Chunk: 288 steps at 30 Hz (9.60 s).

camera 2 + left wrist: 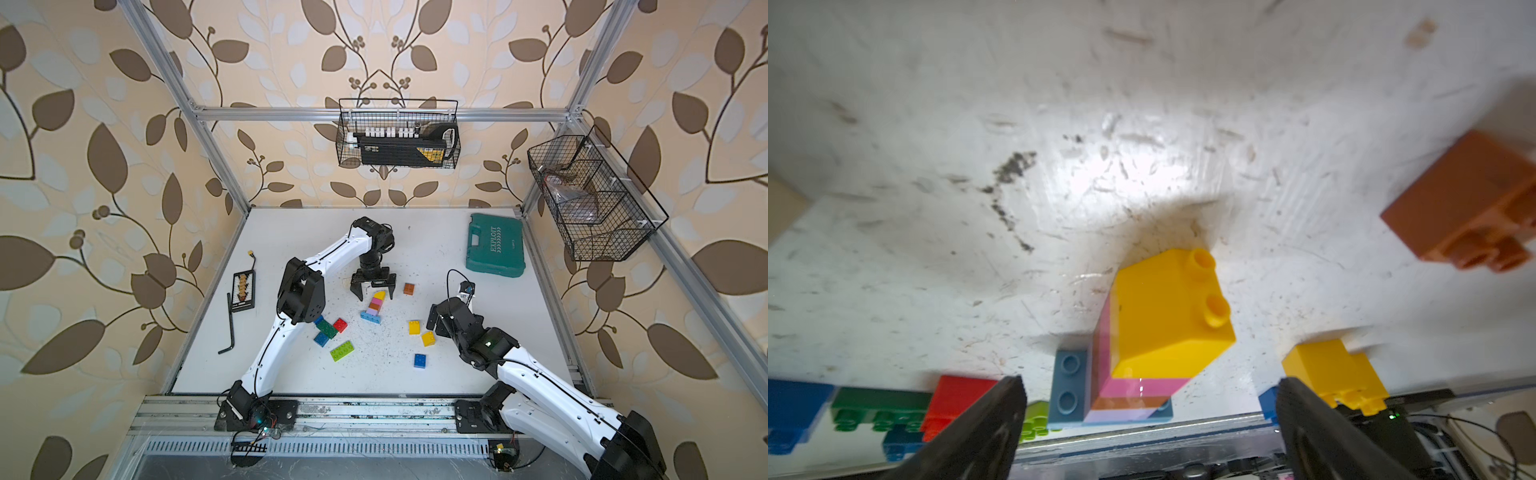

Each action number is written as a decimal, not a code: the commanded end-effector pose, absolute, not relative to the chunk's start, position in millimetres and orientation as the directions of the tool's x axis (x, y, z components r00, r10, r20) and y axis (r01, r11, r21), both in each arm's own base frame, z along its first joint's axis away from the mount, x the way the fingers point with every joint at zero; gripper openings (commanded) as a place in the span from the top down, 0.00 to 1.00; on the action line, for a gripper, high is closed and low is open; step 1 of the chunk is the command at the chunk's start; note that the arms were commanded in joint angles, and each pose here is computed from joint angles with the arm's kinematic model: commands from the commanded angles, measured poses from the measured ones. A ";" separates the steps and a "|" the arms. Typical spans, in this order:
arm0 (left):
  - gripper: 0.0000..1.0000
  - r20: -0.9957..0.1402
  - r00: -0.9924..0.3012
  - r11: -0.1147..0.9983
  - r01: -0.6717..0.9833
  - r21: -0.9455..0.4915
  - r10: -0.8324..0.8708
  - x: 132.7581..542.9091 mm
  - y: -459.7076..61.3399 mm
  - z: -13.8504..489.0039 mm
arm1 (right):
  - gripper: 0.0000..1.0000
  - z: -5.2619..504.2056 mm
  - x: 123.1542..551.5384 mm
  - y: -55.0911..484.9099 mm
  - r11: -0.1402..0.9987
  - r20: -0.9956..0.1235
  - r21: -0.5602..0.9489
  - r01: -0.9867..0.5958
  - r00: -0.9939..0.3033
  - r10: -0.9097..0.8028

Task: Assemble the number 1 with lego
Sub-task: Adjust the lego brick at the center of the board, then move the lego brick at the center of the board, then pick up the lego brick from the center of the board, then assemble the lego brick with the lego brick.

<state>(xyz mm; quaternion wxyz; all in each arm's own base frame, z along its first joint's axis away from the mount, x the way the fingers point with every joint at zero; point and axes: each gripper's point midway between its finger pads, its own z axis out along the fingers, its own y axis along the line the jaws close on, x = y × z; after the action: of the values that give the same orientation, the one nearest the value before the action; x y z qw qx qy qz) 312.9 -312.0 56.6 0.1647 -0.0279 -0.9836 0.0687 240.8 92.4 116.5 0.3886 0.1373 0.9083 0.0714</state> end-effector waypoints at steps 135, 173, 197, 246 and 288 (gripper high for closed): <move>0.44 0.084 -0.952 0.955 -0.296 0.005 -0.295 199.7 -256.6 24.0 | 0.01 64.8 218.4 109.2 0.878 -0.545 0.428 0.213 -0.715 0.439; 0.01 -0.044 -0.999 0.984 0.037 -0.174 0.029 232.6 -303.2 110.8 | 0.02 97.7 193.1 106.3 0.907 -0.436 0.354 0.230 -0.817 0.377; 0.01 -0.361 -0.889 0.823 -0.030 -0.568 -0.281 154.6 -203.2 134.8 | 0.27 58.3 146.0 171.4 0.957 -0.275 0.191 0.219 -0.924 0.267; 0.01 -0.371 -0.833 0.765 -0.094 -0.637 -0.411 149.8 -172.0 130.0 | 0.49 21.9 151.1 174.1 0.952 -0.208 0.115 0.285 -0.930 0.303; 0.01 -0.391 -0.766 0.690 -0.094 -0.718 -0.511 145.9 -144.9 132.9 | 0.85 65.2 237.3 318.8 0.975 -0.220 0.121 0.186 -0.953 0.209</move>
<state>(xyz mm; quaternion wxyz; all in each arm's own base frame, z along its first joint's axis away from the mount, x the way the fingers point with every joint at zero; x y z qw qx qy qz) 144.2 -148.2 132.7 -0.2851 0.1692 -0.8734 0.3567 232.7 325.2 71.2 0.1261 0.0985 0.9848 0.0672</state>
